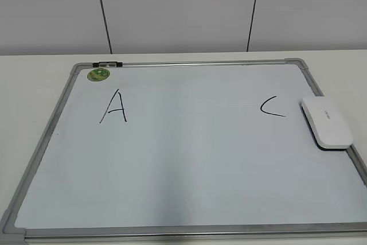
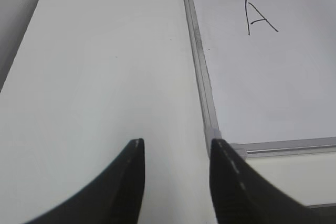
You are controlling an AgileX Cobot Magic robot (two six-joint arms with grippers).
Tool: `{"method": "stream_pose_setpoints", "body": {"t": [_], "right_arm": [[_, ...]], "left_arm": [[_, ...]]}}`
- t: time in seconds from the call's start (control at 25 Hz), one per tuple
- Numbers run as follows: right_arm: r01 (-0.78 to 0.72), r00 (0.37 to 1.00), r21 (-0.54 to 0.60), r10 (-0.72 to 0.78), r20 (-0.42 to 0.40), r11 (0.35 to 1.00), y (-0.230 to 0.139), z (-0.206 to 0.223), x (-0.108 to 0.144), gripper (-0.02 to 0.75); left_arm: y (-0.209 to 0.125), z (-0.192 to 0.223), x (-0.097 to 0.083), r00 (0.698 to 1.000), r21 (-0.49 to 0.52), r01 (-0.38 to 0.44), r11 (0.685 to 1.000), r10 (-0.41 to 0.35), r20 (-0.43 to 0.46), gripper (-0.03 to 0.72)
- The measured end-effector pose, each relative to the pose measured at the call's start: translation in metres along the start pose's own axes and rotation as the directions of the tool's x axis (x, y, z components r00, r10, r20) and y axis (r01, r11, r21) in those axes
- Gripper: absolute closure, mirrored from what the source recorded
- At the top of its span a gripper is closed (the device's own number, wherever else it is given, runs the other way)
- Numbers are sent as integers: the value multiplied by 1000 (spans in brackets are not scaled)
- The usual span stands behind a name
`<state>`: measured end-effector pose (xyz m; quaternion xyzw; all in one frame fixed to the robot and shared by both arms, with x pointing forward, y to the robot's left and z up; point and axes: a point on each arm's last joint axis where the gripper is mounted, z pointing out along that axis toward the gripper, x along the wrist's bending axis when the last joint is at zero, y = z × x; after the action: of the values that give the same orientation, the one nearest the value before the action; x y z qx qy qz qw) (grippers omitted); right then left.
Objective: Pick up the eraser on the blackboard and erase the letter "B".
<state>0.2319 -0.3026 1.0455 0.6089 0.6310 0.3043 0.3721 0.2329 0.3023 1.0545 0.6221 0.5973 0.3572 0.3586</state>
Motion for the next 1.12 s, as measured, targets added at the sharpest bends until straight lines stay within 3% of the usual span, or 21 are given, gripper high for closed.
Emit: {"method": "stream_pose_setpoints", "body": {"t": [1.12], "right_arm": [[-1,1000,-27,1,4,1000,-3,-3,0,202]], "left_arm": [[0,0,0,1000,0,0,1000,0,0,385]]}}
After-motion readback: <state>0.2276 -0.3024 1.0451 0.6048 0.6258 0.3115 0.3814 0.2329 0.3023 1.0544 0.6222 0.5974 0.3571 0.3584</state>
